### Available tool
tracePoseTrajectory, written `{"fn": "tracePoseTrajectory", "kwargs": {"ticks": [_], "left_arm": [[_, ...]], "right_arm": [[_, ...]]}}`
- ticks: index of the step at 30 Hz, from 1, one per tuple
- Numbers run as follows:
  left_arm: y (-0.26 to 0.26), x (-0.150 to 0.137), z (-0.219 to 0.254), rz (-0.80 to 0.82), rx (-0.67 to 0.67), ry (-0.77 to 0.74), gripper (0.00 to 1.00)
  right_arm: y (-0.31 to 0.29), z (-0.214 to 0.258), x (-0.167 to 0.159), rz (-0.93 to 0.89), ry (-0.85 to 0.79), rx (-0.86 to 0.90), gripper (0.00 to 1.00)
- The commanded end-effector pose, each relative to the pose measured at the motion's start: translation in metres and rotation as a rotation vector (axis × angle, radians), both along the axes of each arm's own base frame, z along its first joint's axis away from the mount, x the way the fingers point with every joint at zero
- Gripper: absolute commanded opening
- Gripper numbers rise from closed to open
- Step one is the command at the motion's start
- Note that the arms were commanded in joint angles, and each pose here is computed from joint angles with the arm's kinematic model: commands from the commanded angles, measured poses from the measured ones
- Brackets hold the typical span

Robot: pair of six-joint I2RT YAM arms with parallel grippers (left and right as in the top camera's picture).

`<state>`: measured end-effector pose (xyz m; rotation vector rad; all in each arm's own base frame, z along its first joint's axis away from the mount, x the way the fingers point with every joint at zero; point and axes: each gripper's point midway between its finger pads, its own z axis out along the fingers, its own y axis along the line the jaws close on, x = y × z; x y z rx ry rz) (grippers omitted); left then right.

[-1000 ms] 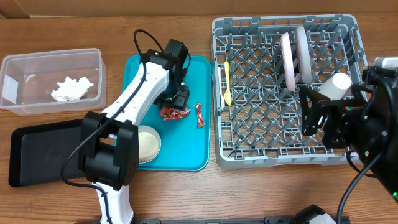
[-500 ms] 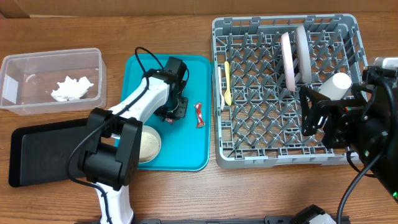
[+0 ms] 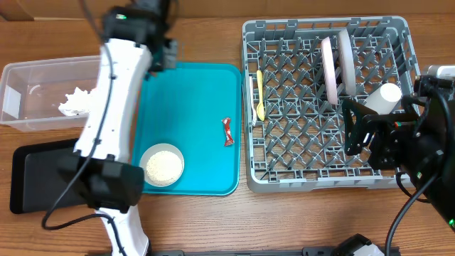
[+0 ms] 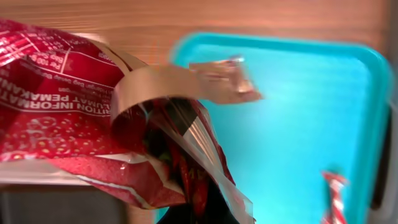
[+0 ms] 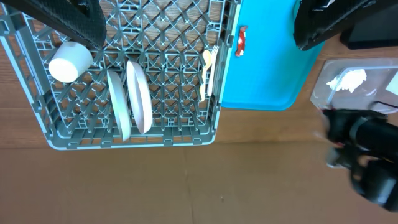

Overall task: Sort waste into correct bins and load items into the dishwasher rack
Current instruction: 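Carry the wrappers to the clear bin and drop them in, then grasp the small remaining red wrapper with the left gripper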

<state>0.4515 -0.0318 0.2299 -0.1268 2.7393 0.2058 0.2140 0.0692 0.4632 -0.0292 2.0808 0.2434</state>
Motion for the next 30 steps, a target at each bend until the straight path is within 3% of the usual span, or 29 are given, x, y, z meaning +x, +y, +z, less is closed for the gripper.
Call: {"fn": "tracePoseTrajectory", "kwargs": {"ticks": [1, 4, 8, 9, 10, 11, 12, 19, 23, 25, 28, 30], "left_arm": [[0.065, -0.001, -0.011, 0.182, 0.053, 0.017, 0.04], [0.11, -0.003, -0.045, 0.306, -0.057, 0.049, 0.04], [0.144, -0.02, -0.082, 0.429, -0.085, 0.11, 0.04], [0.151, -0.023, -0.092, 0.445, -0.086, 0.118, 0.13], [0.154, -0.023, -0.097, 0.435, -0.09, 0.12, 0.68], [0.154, -0.023, -0.097, 0.421, -0.094, 0.122, 0.96], [0.153, -0.022, -0.096, 0.399, -0.101, 0.124, 1.0], [0.13, -0.015, -0.029, 0.266, -0.163, 0.061, 0.96], [0.035, -0.004, -0.002, -0.059, -0.385, 0.032, 0.83], [-0.022, -0.013, -0.016, -0.188, -0.379, 0.103, 0.85], [-0.09, -0.032, -0.053, -0.3, -0.372, 0.209, 0.73], [-0.113, -0.044, -0.076, -0.294, -0.349, 0.255, 0.74]], "right_arm": [[-0.002, 0.002, 0.0, -0.008, -0.011, -0.002, 1.0], [-0.002, 0.002, 0.0, -0.008, -0.011, -0.002, 1.0], [-0.002, 0.002, 0.0, -0.008, -0.011, -0.003, 1.0], [-0.002, 0.002, 0.0, -0.008, -0.011, -0.003, 1.0], [-0.002, 0.002, 0.0, -0.008, -0.011, -0.002, 1.0], [-0.002, 0.002, 0.0, -0.008, -0.011, -0.003, 1.0], [-0.002, 0.002, 0.0, -0.008, -0.011, -0.003, 1.0], [-0.002, 0.002, 0.0, -0.008, -0.011, -0.002, 1.0], [-0.002, 0.002, 0.0, -0.008, -0.011, -0.002, 1.0], [-0.002, 0.002, 0.0, -0.008, -0.011, -0.002, 1.0], [-0.002, 0.002, 0.0, -0.008, -0.011, -0.003, 1.0], [-0.002, 0.002, 0.0, -0.008, -0.011, -0.002, 1.0]]}}
